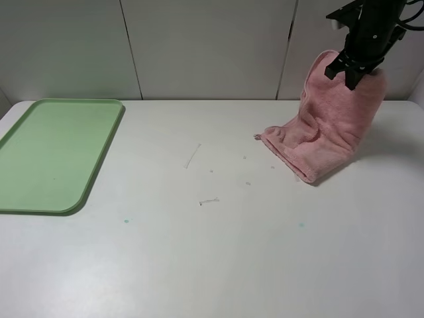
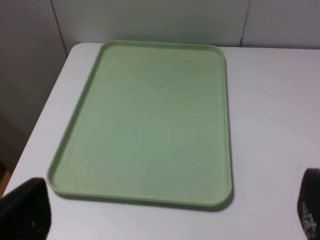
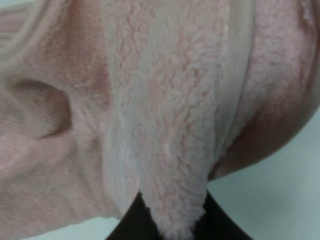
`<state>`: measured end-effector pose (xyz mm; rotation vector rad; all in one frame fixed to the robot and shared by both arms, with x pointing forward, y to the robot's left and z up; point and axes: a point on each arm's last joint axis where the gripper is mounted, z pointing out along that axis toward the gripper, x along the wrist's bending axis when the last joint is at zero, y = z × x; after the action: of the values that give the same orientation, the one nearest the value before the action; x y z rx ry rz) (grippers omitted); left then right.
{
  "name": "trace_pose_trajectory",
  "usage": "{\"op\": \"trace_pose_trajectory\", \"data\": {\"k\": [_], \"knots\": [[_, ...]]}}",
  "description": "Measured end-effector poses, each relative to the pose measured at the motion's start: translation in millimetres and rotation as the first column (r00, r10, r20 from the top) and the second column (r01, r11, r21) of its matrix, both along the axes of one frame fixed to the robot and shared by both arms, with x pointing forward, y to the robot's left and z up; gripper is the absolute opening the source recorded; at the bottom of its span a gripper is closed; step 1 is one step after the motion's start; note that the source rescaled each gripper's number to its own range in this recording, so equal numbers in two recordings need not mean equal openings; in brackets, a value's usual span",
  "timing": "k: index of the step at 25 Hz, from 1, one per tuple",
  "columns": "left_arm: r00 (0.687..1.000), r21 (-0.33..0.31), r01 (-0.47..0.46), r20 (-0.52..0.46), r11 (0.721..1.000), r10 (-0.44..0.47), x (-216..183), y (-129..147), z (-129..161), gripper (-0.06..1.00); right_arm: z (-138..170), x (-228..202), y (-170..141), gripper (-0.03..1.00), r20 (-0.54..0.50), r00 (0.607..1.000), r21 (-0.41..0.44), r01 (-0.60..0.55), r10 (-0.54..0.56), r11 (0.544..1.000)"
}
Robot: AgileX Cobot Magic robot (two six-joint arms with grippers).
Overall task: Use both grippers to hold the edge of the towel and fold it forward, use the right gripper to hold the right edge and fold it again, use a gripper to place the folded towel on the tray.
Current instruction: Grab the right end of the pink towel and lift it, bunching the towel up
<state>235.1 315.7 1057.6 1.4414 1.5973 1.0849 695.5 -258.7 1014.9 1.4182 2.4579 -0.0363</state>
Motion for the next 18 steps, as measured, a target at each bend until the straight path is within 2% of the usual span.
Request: {"op": "trace_pose_trajectory", "data": {"k": [7, 18], "knots": [[1.0, 0.0, 0.0, 0.0, 1.0, 0.0, 0, 0, 0, 0.99, -24, -15, 36, 0.09, -0.086, 0.994, -0.013, -0.071, 0.069, 0.997], [1.0, 0.0, 0.0, 0.0, 1.0, 0.0, 0, 0, 0, 0.99, -37, -25, 54, 0.09, -0.127, 0.988, -0.033, -0.091, 0.087, 0.995]]}}
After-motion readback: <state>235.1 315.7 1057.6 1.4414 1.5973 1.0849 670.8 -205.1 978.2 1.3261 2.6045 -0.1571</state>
